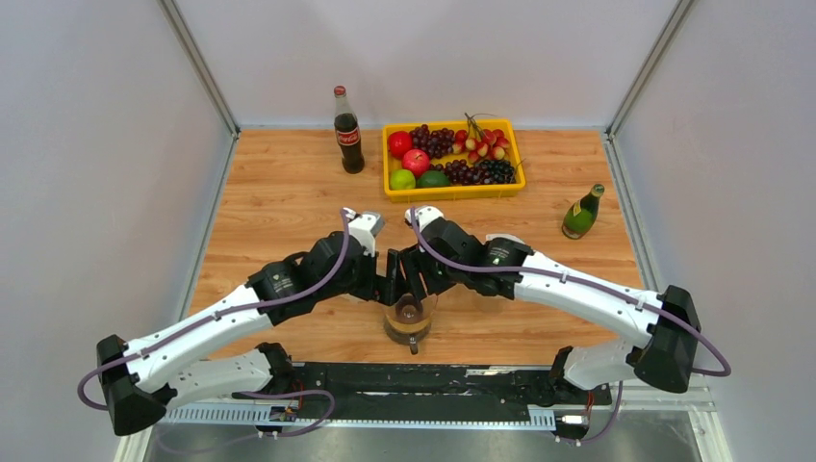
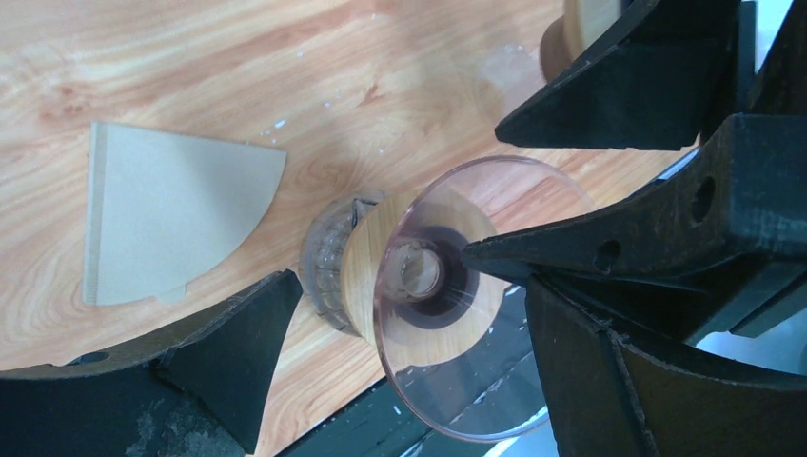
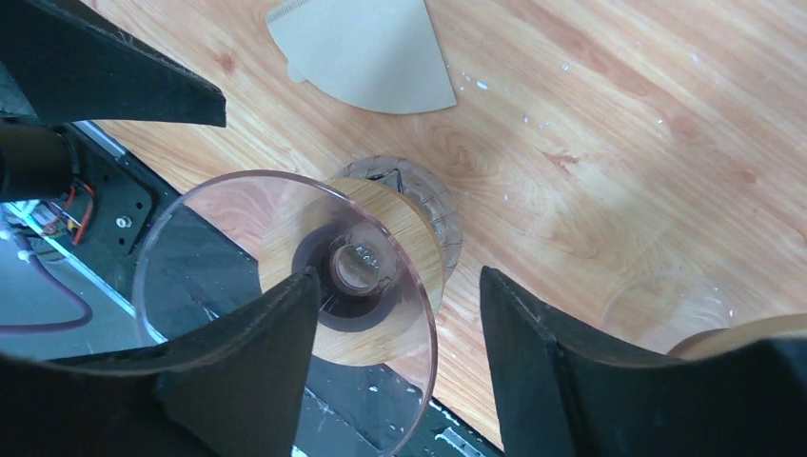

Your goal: Place the coffee filter in the dripper

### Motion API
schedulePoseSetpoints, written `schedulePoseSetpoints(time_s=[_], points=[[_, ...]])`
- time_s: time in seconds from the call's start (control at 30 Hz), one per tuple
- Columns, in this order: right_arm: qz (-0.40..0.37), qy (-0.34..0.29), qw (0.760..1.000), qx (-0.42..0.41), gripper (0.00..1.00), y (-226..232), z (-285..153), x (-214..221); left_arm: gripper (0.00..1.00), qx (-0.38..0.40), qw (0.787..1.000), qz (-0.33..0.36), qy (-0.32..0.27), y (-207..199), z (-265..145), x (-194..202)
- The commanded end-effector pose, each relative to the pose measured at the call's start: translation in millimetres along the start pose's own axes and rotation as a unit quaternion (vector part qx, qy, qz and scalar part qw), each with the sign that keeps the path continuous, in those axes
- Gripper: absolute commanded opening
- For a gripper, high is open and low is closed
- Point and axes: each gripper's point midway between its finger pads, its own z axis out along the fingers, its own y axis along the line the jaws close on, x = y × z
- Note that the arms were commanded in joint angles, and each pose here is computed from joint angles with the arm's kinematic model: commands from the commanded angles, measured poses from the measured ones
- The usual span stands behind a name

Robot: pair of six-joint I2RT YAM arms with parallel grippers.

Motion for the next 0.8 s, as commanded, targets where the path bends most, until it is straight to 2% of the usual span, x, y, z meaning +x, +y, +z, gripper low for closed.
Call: schedulePoseSetpoints(time_s=[0.0,0.13,0.27,0.57,0.67,0.77], points=[[-0.003,-0.088,0.996,-0.007,0.68,5,-38,-47,1.00,0.019,0.996,0.013,-0.082,-15,-31,-48],[0.001,-0.140,0.990,0.015,0.83,-4,-62,-68,1.00,0.004,0.993,0.015,-0.119,-10,-52,-64],[0.014,-0.194,0.980,0.051,0.99,-21,-88,-85,1.00,-0.043,0.987,-0.003,-0.156,10,-65,-74],[0.051,-0.288,0.949,0.118,1.00,-64,-146,-100,1.00,-0.185,0.961,-0.059,-0.196,81,-78,-79],[0.075,-0.310,0.936,0.147,1.00,-86,-163,-102,1.00,-0.189,0.962,-0.068,-0.187,93,-64,-76],[0.110,-0.312,0.927,0.176,1.00,-117,-167,-104,1.00,-0.205,0.963,-0.085,-0.152,116,-40,-65]])
